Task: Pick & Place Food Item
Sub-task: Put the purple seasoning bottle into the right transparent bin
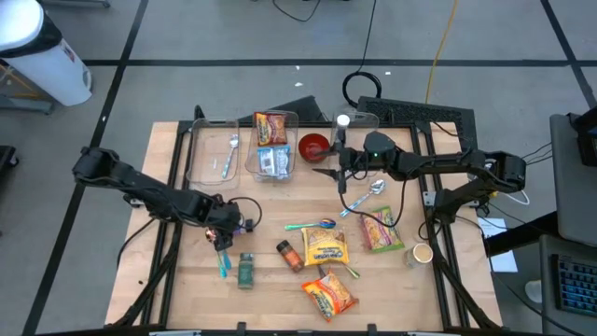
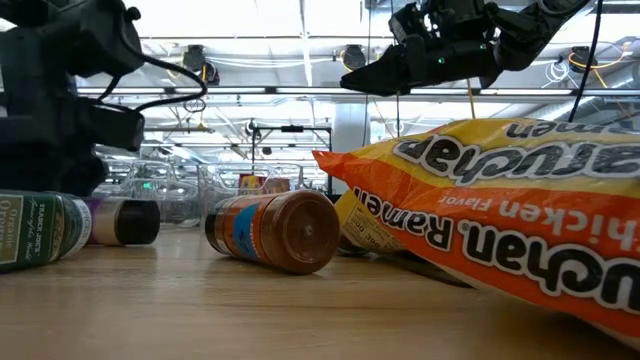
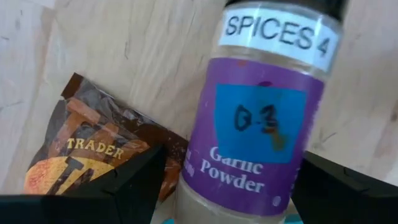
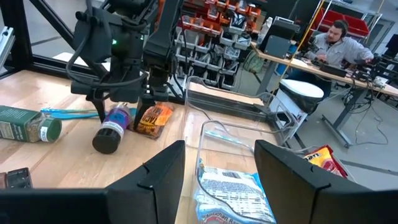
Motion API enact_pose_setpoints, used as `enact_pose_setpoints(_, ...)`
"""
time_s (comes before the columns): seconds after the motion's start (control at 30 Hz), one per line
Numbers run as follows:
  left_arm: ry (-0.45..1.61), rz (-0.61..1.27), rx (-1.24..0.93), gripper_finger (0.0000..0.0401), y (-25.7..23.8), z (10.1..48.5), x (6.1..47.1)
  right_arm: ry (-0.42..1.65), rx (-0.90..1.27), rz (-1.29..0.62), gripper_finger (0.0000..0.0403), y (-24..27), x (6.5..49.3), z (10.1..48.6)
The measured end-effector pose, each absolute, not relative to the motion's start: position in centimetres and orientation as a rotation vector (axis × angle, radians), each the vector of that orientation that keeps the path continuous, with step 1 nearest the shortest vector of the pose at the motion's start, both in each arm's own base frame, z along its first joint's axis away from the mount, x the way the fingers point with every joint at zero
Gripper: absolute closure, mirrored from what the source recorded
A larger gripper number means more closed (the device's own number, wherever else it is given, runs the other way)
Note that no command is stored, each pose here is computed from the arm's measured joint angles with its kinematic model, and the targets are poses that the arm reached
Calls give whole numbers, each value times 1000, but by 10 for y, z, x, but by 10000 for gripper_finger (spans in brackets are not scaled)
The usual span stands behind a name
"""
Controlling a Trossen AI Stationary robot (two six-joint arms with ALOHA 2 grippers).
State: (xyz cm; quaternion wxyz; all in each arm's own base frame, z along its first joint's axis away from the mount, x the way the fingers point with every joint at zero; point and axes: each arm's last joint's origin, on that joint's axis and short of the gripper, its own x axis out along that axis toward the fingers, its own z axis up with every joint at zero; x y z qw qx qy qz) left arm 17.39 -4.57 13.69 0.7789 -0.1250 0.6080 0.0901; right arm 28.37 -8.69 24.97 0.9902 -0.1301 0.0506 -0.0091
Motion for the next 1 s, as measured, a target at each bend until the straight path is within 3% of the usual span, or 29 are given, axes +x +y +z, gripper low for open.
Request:
enact_pose_setpoints(0.5,1310,188,-262,191,-45,137,174,46,-283,-28,218,-84,276,238)
enact_pose_setpoints(0.73,1278,164,-273,193,-46,146,176,6,-290,-34,218,-84,274,239)
enact_pose_setpoints(1.0,1091,65,-233,197,-49,190,191,-35,-287,-41,218,-84,274,243)
